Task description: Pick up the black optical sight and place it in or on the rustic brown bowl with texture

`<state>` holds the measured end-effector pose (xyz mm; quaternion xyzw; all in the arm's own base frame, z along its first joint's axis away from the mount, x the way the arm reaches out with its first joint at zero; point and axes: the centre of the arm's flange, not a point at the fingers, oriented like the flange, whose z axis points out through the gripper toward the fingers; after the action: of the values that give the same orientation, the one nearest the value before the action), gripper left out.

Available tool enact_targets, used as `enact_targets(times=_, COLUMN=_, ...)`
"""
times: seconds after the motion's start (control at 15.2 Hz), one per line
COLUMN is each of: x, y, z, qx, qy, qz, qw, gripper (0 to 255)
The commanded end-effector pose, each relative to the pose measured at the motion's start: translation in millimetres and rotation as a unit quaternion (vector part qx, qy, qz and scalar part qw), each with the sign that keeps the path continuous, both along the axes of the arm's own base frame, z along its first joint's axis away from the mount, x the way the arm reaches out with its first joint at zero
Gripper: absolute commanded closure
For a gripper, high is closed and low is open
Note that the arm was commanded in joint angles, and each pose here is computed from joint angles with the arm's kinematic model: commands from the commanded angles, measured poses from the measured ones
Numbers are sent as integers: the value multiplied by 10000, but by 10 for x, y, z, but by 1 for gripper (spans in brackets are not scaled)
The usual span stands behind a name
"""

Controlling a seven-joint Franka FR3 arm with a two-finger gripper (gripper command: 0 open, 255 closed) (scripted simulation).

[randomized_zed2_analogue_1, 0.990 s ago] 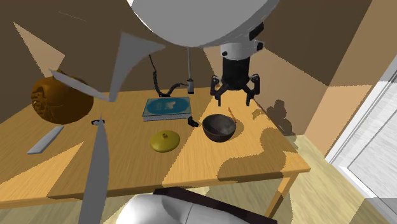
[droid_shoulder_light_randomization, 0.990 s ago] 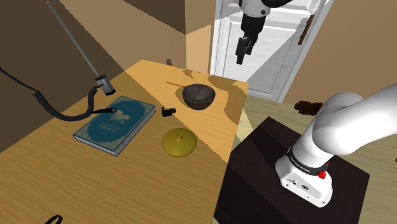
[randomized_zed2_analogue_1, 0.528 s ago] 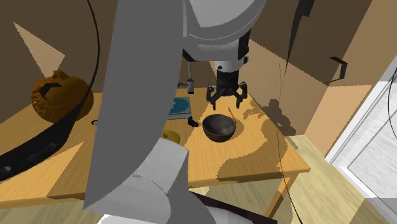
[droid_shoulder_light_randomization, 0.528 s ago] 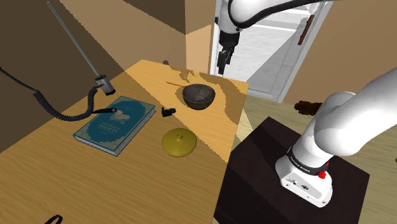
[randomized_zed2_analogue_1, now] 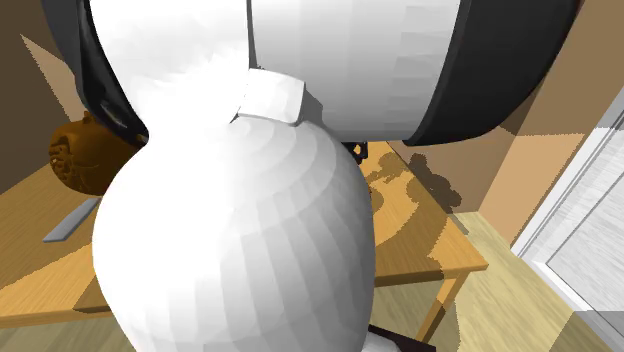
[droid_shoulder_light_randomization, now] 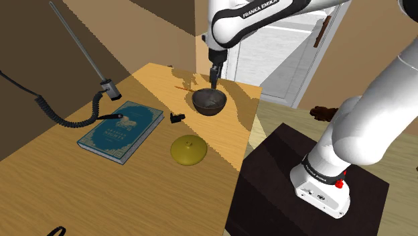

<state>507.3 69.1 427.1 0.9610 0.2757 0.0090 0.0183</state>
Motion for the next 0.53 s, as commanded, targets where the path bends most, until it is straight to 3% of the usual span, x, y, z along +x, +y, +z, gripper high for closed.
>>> enact_targets(times=0.0, x=151, y=148, z=-184, qx=16, qy=25, qz=226, qw=9997, gripper=0)
enact_targets(times=0.46, x=631, y=691, z=-757, qx=67, qy=119, qz=995, qw=9949, gripper=0)
